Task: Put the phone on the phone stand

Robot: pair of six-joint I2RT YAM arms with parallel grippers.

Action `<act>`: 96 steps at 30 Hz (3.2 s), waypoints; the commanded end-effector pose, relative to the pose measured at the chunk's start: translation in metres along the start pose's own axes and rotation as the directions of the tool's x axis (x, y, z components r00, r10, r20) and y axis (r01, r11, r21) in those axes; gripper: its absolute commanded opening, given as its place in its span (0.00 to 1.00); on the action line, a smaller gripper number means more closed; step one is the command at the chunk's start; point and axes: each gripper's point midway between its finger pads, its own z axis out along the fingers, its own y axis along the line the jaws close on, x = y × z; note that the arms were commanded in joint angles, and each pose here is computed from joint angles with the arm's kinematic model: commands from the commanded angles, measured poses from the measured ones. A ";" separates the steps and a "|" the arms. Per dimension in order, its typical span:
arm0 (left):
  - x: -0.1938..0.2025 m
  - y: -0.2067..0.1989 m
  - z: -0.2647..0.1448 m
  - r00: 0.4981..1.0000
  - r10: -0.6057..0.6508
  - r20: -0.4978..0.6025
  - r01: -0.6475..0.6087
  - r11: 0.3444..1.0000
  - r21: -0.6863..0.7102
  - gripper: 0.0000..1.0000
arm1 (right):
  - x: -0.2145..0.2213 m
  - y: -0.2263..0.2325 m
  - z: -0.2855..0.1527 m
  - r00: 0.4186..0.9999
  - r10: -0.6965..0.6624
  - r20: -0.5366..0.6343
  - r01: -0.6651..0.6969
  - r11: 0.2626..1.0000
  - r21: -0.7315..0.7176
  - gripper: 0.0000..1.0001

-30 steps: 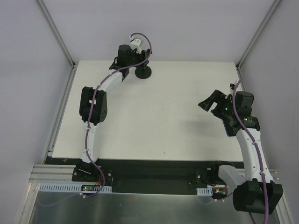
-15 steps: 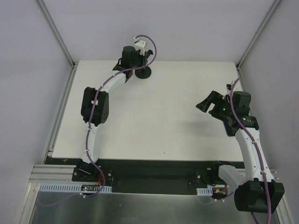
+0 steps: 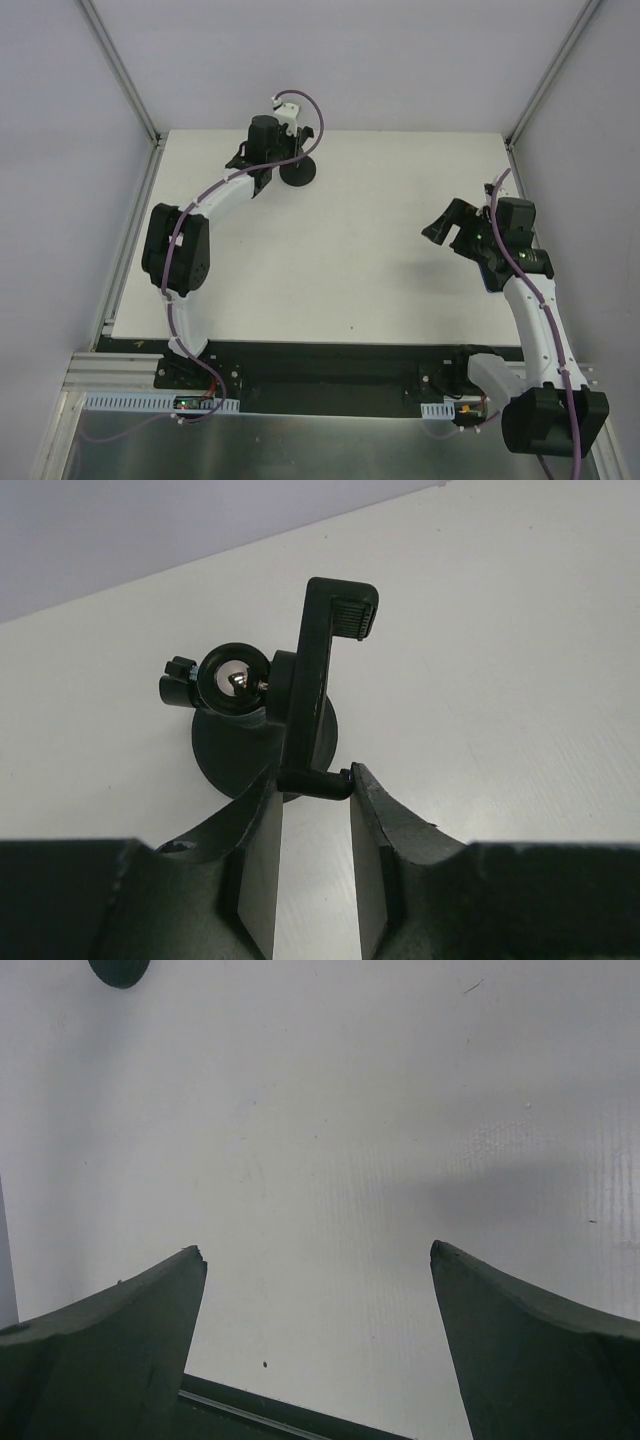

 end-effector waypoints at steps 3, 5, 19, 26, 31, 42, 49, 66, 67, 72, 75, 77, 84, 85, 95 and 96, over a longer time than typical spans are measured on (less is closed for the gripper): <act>-0.029 -0.020 -0.049 0.997 -0.048 0.065 0.044 0.998 0.055 0.00 | 0.000 0.003 -0.005 1.000 0.001 0.019 -0.001 1.000 0.009 0.96; -0.036 -0.023 -0.060 0.996 -0.040 0.081 0.035 0.997 0.065 0.00 | 0.003 0.005 -0.006 1.000 0.008 0.009 -0.008 1.000 0.002 0.96; -0.011 -0.050 -0.099 0.993 -0.120 0.011 0.115 0.977 0.182 0.01 | -0.011 -0.112 -0.033 0.961 0.073 0.268 -0.212 0.815 0.539 0.96; -0.017 -0.058 -0.112 0.992 -0.126 0.011 0.121 0.969 0.216 0.47 | -0.018 -0.193 -0.052 0.837 0.175 0.519 -0.503 0.622 0.600 0.96; -0.022 -0.063 -0.119 0.994 -0.109 0.023 0.100 0.963 0.251 0.75 | -0.025 -0.231 -0.045 0.778 0.241 0.580 -0.598 0.568 0.566 0.96; -0.027 -0.058 -0.128 0.996 -0.066 0.065 0.048 0.967 0.251 0.83 | -0.011 -0.283 -0.026 0.732 0.376 0.568 -0.679 0.481 0.555 0.96; -0.025 -0.039 -0.131 0.993 -0.085 0.083 0.064 0.972 0.225 0.83 | -0.016 -0.278 0.000 0.746 0.427 0.511 -0.663 0.557 0.501 0.96; -0.029 -0.024 -0.147 0.981 -0.131 0.143 0.099 0.972 0.213 0.84 | 0.000 -0.151 0.067 0.908 0.361 0.214 -0.417 0.835 0.359 0.96; -0.030 -0.024 -0.147 0.981 -0.131 0.144 0.099 0.972 0.213 0.84 | 0.002 -0.147 0.066 0.920 0.343 0.192 -0.391 0.847 0.362 0.96; -0.030 -0.028 -0.147 0.981 -0.135 0.138 0.101 0.967 0.232 0.84 | -0.007 -0.162 0.046 0.943 0.245 0.226 -0.328 0.805 0.494 0.96; -0.029 -0.027 -0.146 0.982 -0.133 0.136 0.099 0.968 0.230 0.84 | -0.020 -0.164 0.037 0.933 0.289 0.216 -0.361 0.742 0.565 0.96; -0.029 -0.025 -0.145 0.982 -0.133 0.132 0.101 0.969 0.224 0.84 | -0.026 -0.167 0.033 0.925 0.326 0.193 -0.373 0.690 0.621 0.96; -0.024 -0.022 -0.141 0.984 -0.142 0.103 0.115 0.966 0.233 0.82 | -0.044 -0.175 0.039 0.903 0.419 0.097 -0.345 0.572 0.744 0.96; -0.024 -0.021 -0.142 0.984 -0.141 0.105 0.113 0.966 0.232 0.82 | -0.030 -0.181 0.038 0.887 0.458 0.054 -0.320 0.525 0.789 0.96; -0.020 -0.024 -0.136 0.985 -0.151 0.083 0.124 0.957 0.260 0.81 | -0.021 -0.196 0.052 0.844 0.528 0.093 -0.371 0.451 0.812 0.96; -0.020 -0.024 -0.136 0.985 -0.154 0.081 0.128 0.957 0.262 0.82 | -0.020 -0.197 0.054 0.841 0.533 0.092 -0.375 0.451 0.810 0.96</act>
